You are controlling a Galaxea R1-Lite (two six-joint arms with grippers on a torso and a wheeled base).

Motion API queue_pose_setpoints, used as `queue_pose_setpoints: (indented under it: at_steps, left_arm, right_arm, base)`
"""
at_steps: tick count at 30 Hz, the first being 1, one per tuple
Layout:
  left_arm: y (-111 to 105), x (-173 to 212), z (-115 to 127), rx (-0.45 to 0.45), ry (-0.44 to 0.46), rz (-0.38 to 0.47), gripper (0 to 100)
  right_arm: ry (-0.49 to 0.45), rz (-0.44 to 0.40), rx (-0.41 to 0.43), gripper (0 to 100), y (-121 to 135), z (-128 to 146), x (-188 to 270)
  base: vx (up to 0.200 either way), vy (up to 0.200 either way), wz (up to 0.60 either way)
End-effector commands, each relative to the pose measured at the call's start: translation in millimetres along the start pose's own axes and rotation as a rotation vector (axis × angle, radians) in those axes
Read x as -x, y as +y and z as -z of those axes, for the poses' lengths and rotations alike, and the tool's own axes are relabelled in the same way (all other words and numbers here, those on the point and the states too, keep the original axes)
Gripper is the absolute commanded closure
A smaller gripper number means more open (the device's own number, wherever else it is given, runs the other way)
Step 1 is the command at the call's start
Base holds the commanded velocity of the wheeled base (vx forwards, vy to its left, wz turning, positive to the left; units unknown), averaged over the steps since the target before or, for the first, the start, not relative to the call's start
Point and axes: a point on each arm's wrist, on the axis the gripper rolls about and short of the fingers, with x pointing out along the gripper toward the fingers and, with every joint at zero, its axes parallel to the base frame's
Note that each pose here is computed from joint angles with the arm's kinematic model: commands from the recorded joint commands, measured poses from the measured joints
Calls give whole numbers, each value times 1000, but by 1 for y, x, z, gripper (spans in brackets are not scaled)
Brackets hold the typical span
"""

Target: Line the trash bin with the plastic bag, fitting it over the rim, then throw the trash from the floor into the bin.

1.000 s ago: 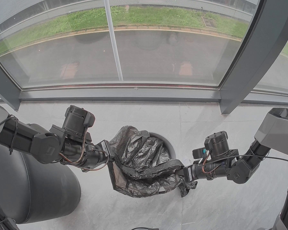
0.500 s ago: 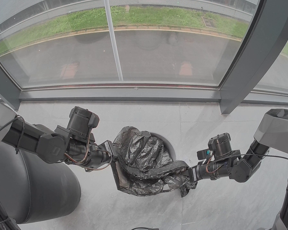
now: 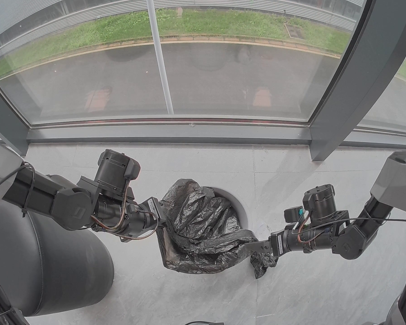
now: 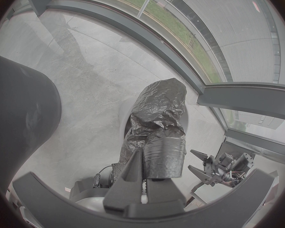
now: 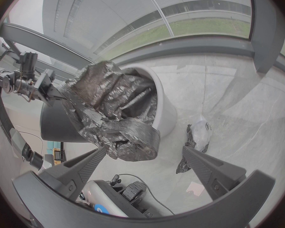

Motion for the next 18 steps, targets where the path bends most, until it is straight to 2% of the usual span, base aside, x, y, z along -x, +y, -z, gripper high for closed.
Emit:
queue_pose_setpoints:
  at_steps: [1,3,5,8,12,14,18]
  left_arm:
    - [0,2,0,2,-4,4,100]
    - [-1,3,0,3,-6,6,100]
    - [-1,4,-1,7,-10,9,100]
    - [-2,5,-1,7,-11,10,100]
    - [-1,5,-1,7,-11,10,100]
    - [-1,5,-1,7,-11,10,100]
    - [-1,5,-1,7,-11,10,100]
  right_arm:
    - [-110,-25,70,0,22,-22,27]
    - [-141,-14,109,0,34,-29,25]
    - [-191,45,162,0,55,-41,14]
    - [-201,88,228,0,78,-42,-11]
    - [-179,142,332,0,95,-33,-38]
    - [-166,207,397,0,106,-24,-57]
    - [-151,225,451,0,117,-15,-73]
  base:
    - [0,0,0]
    - [0,0,0]
    - [0,0,0]
    - [0,0,0]
    - [0,0,0]
    - [0,0,0]
    - [0,0,0]
